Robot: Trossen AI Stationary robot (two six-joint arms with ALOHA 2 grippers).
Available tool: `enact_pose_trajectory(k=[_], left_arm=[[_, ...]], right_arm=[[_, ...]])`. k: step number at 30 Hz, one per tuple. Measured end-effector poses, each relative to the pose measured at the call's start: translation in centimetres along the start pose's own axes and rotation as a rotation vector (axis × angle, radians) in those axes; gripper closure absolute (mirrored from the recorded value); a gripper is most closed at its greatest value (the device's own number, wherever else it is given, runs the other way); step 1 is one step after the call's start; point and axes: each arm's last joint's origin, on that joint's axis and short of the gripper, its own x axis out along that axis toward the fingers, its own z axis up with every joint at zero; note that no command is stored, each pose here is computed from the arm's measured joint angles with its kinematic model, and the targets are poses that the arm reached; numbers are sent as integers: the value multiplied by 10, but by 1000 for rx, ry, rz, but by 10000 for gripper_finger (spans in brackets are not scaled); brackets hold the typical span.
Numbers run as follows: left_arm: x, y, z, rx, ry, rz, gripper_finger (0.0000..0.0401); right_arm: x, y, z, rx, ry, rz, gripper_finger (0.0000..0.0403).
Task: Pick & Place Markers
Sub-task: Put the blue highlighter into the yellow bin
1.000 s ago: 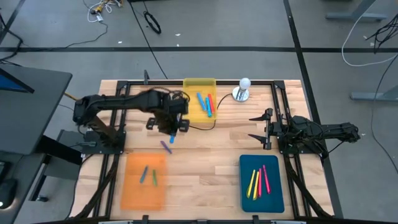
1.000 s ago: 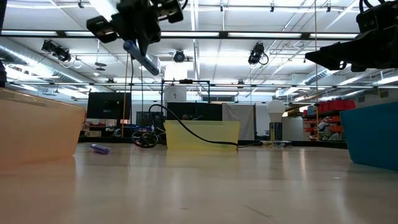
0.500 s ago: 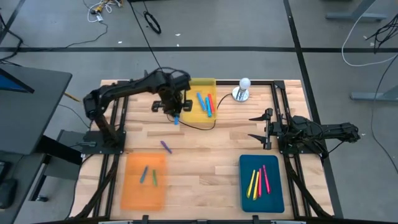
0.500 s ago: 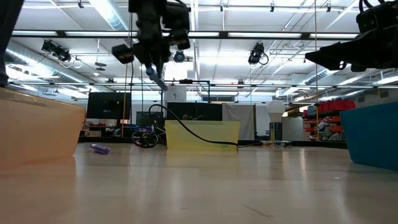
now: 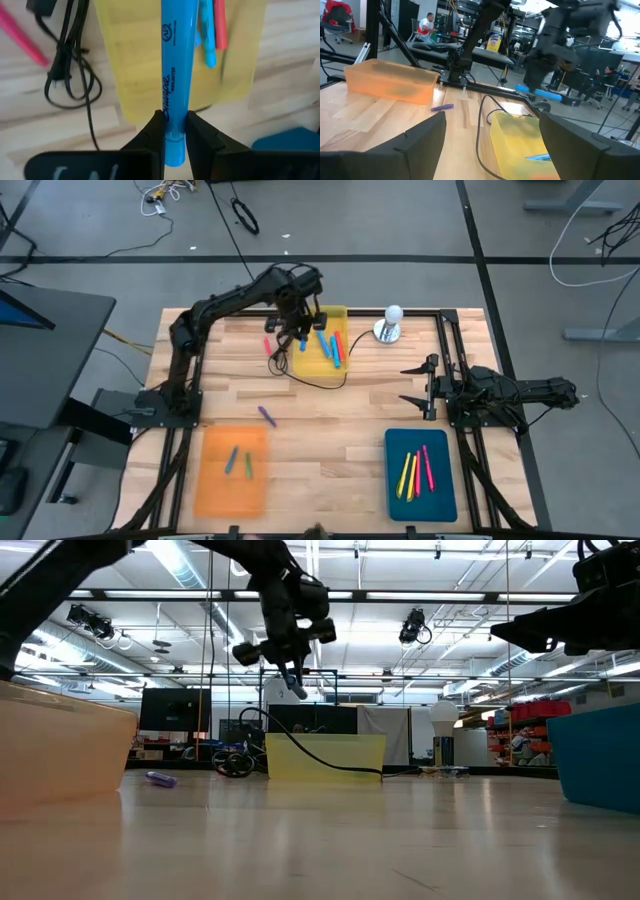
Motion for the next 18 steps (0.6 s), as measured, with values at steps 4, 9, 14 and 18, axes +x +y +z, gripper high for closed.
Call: enact_pose_trajectory(k=[4, 9, 14, 18], left_arm=[[9, -1, 19, 3, 10, -1, 348], [21, -2, 32, 7, 17, 42, 348], [30, -3, 36, 0, 25, 59, 348], [40, -3, 38, -10, 21, 92, 348]], right_arm=[[0, 0, 0, 0, 0, 0, 80], [0, 0, 0, 0, 0, 0, 80], [0, 0, 0, 0, 0, 0, 80], [0, 0, 0, 0, 0, 0, 80]])
